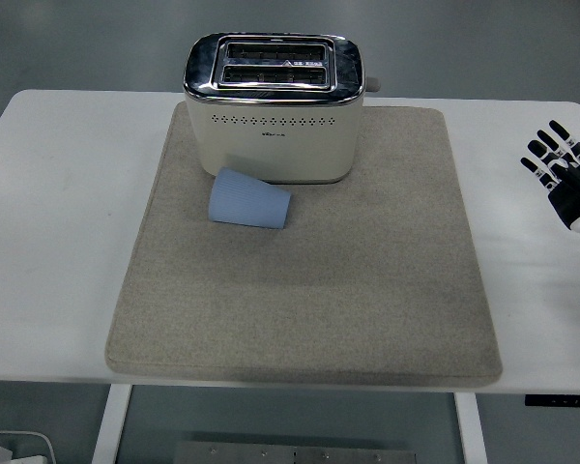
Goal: Put the water cup in front of the bread machine
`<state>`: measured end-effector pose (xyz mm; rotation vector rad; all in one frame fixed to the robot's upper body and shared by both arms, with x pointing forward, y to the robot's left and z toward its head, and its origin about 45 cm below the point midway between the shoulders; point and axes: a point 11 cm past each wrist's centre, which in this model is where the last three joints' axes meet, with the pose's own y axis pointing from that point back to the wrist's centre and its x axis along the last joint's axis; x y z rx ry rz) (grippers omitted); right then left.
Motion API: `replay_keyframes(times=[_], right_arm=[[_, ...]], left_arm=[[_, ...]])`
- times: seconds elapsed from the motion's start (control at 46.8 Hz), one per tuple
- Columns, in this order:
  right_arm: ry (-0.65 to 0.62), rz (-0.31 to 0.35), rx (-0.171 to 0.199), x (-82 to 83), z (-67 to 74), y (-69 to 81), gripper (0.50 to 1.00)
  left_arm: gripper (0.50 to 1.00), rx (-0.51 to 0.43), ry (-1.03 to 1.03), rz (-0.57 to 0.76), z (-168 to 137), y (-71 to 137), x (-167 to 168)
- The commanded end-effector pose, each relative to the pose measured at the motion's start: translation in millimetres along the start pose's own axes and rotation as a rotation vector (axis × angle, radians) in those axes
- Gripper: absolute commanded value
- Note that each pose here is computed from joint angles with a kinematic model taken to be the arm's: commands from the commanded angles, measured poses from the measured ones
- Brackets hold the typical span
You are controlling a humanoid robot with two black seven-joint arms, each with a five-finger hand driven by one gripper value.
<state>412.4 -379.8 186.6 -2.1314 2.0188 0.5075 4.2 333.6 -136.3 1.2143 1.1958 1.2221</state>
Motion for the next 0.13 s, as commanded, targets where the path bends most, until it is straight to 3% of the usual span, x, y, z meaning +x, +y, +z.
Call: replay_keyframes(times=[0.0,0.107], right_arm=[[0.003,-0.004,0.000,-0.6,-0.7,-0.4,0.926],[0.005,0.000,0.001,-0.1,-1.1,-0.5,0.926]], left_arm=[[0.996,0.000,0.000,0.001,0.0,0.0,0.3],[0.996,0.000,0.000,0.000,0.0,0.0,0.2]])
